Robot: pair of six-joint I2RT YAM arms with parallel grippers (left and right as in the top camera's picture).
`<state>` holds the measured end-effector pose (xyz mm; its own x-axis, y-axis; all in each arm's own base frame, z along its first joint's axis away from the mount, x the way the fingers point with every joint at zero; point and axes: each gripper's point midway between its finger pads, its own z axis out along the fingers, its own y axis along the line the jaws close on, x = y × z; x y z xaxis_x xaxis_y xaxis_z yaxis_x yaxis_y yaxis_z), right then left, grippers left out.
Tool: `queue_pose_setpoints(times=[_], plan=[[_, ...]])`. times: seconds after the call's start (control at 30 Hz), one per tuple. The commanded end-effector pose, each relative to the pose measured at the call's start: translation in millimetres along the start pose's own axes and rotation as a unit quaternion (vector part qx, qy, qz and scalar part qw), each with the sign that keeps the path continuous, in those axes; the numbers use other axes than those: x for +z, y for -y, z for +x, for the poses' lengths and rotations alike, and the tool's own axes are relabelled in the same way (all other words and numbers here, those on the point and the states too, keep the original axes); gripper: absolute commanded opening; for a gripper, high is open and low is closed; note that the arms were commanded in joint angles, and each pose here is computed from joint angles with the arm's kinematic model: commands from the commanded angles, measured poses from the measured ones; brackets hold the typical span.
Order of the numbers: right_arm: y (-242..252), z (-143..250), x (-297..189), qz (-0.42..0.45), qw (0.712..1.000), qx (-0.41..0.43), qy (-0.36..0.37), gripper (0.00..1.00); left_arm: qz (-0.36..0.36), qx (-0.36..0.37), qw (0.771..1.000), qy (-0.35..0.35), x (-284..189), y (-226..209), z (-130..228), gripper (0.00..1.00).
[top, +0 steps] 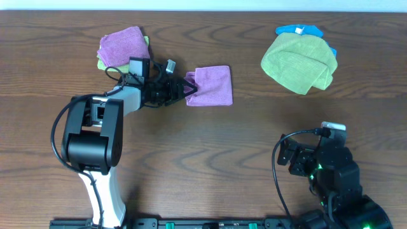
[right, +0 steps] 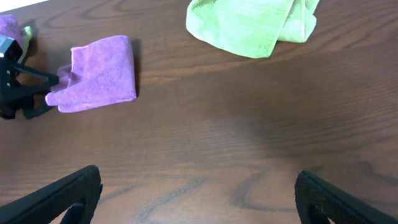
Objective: Fold the cloth
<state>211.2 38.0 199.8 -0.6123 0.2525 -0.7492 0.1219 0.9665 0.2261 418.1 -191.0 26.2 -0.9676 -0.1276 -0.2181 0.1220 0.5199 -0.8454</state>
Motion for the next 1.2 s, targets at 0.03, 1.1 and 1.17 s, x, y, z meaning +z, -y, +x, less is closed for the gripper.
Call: queue_pose_setpoints(times=[0.03, 1.1, 1.17], plan=[[0, 2, 1, 0.000, 1.000, 0.004, -0.002, 0.99, -0.044, 0.008, 0.999, 0.004, 4, -22, 3, 0.76], [0, 2, 1, 0.000, 1.000, 0.004, -0.002, 0.99, 0.017, 0.039, 0.999, 0.004, 22, -1, -12, 0.06], [0, 2, 1, 0.000, 1.000, 0.003, -0.002, 0.99, 0.023, 0.044, 0.999, 0.009, 19, 5, -23, 0.06]])
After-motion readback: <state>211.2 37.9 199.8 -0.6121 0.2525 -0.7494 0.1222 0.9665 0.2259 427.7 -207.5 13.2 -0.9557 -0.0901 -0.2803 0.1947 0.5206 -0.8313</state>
